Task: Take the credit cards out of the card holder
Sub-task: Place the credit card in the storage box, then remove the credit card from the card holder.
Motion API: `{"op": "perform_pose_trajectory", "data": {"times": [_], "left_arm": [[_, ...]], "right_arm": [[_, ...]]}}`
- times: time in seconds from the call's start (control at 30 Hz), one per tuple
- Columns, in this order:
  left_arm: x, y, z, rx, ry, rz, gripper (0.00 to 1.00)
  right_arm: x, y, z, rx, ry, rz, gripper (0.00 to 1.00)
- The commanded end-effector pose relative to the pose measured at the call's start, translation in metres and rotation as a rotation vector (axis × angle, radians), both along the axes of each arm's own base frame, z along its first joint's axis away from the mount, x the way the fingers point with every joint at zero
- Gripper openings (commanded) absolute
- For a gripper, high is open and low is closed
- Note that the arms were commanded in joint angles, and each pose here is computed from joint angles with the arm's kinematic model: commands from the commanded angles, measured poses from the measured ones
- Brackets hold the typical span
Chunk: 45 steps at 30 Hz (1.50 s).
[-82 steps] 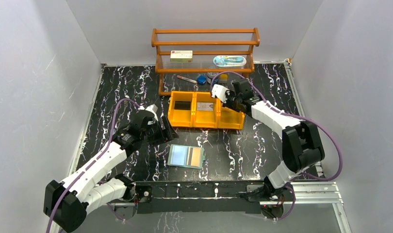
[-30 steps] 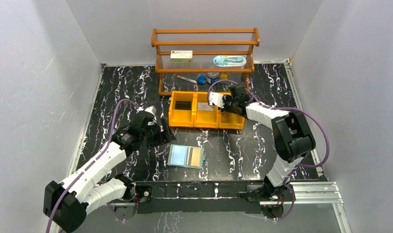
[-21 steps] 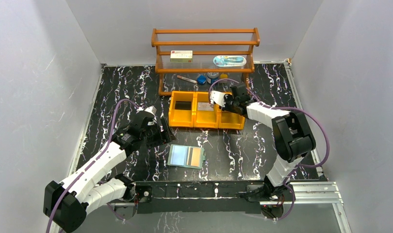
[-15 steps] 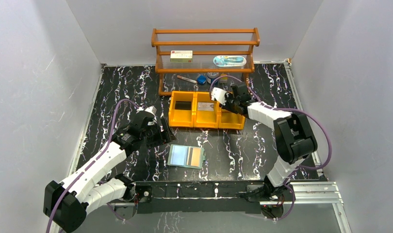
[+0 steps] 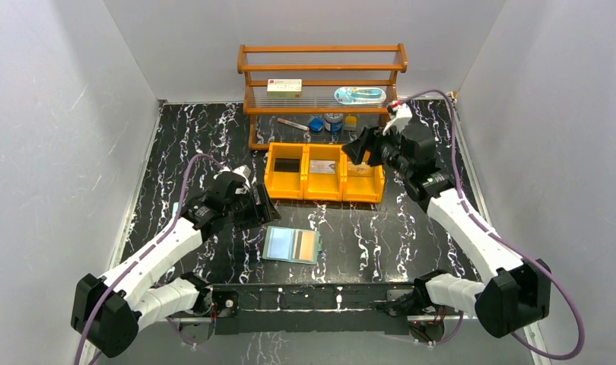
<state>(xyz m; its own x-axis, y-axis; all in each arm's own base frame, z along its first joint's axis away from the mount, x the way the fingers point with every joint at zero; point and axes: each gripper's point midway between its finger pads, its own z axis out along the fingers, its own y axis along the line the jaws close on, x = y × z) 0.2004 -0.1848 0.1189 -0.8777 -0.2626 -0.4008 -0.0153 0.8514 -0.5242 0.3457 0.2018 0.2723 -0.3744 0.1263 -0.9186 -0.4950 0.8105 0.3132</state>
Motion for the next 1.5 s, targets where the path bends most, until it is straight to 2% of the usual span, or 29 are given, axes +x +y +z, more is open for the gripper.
{"op": "perform_pose_trajectory", "data": {"times": [0.0,0.03,0.1,0.2,0.3,0.4,0.53,0.7,0.9,1.03,1.47], "left_arm": [[0.001,-0.012,0.004,-0.049,0.001,-0.045,0.72],[0.001,-0.014,0.003,-0.057,0.008,-0.049,0.72],[0.0,-0.017,0.001,-0.072,0.018,-0.052,0.72],[-0.001,-0.019,-0.004,-0.083,0.032,-0.051,0.72],[-0.002,-0.02,-0.006,-0.081,0.045,-0.056,0.71],[-0.002,-0.018,-0.007,-0.066,0.052,-0.053,0.71],[-0.004,-0.018,-0.01,-0.068,0.062,-0.055,0.69],[-0.006,-0.021,-0.012,-0.076,0.076,-0.076,0.67],[-0.009,-0.031,-0.012,-0.119,0.091,-0.128,0.65],[-0.012,-0.038,-0.015,-0.143,0.114,-0.163,0.64],[-0.026,-0.048,-0.034,-0.164,0.226,-0.249,0.57]], "right_arm": [[-0.051,0.035,-0.028,0.387,0.412,0.073,0.73],[-0.06,0.043,-0.03,0.442,0.455,0.109,0.68],[-0.078,0.059,-0.044,0.467,0.535,0.144,0.64],[-0.103,0.087,-0.073,0.342,0.592,0.099,0.61],[-0.126,0.101,-0.108,0.225,0.678,-0.022,0.53],[-0.144,0.114,-0.127,0.2,0.72,-0.062,0.48],[-0.162,0.128,-0.161,0.126,0.823,-0.057,0.47],[-0.171,0.123,-0.191,0.014,0.899,-0.107,0.44],[-0.184,0.128,-0.208,-0.018,0.958,-0.047,0.42],[-0.192,0.133,-0.219,-0.025,1.004,-0.009,0.37],[-0.188,0.112,-0.238,-0.112,1.0,-0.124,0.33]]}}
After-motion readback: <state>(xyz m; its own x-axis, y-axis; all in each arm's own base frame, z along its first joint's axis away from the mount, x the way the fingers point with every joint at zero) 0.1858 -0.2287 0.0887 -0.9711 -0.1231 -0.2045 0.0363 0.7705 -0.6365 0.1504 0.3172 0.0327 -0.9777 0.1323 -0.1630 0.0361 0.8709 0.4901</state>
